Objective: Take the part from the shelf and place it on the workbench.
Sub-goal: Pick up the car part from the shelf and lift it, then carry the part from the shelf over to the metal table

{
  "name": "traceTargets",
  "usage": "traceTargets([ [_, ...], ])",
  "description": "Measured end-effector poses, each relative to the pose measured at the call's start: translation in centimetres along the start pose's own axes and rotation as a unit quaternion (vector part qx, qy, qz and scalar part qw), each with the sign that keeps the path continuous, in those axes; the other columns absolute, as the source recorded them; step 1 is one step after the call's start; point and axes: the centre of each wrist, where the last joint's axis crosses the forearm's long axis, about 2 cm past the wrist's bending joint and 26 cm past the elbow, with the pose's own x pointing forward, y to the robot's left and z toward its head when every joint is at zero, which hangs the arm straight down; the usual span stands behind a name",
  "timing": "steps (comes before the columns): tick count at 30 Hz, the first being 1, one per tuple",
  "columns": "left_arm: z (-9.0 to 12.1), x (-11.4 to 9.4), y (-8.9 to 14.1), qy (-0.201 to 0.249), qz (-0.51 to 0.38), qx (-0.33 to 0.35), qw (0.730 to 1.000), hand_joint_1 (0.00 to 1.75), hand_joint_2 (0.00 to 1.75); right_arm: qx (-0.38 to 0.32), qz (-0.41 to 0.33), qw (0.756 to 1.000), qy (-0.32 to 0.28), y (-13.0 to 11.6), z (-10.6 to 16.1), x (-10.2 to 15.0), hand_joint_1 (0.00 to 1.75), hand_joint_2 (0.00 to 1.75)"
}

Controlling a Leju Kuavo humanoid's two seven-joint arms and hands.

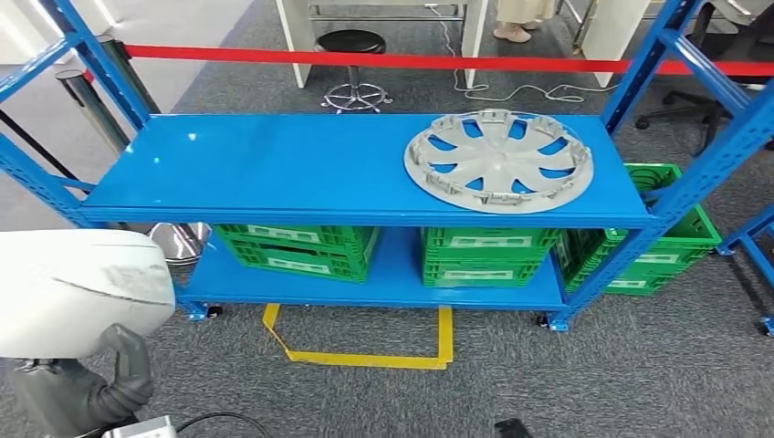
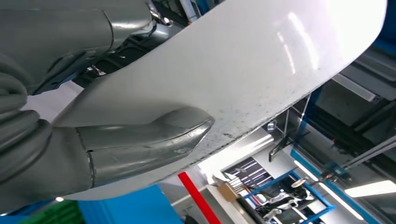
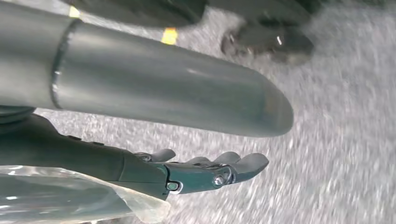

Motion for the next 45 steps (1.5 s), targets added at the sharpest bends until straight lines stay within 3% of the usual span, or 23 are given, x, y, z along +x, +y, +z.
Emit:
traceTargets([
  [6,0.2,-0.2,0.5,0.014,-0.008,0.002,1.0,1.75,1.75,-0.014,-0.033,0.999,-0.025,0.2,0.1,-0.7,0.0,0.0],
  [9,0.2,-0.4,0.8,0.018,-0.013,0.005,1.0,1.75,1.75,-0.056,-0.024,0.996,-0.057,0.3,0.2,-1.3,0.0,0.0],
  [12,0.0,-0.5,1.1,0.026,-0.014,0.014,0.999,1.75,1.75,-0.081,-0.028,0.995,-0.043,0.5,0.4,-1.7,0.0,0.0],
  [15,-0.2,-0.7,1.3,0.038,-0.002,0.03,0.999,1.75,1.75,-0.057,-0.046,0.997,0.007,0.7,0.5,-2.3,0.0,0.0],
  [18,-0.3,-1.1,1.6,0.046,0.002,0.04,0.998,1.75,1.75,-0.042,-0.051,0.998,0.02,0.8,0.5,-2.6,0.0,0.0],
  [32,0.4,-1.7,2.6,0.053,-0.023,0.027,0.998,1.75,1.75,0.008,-0.021,1.0,0.009,1.1,0.5,-2.3,0.0,0.0],
  [45,1.9,-1.2,4.7,0.087,-0.037,0.045,0.994,1.75,1.75,0.022,0.059,0.996,-0.063,3.6,1.4,-1.2,0.0,0.0],
])
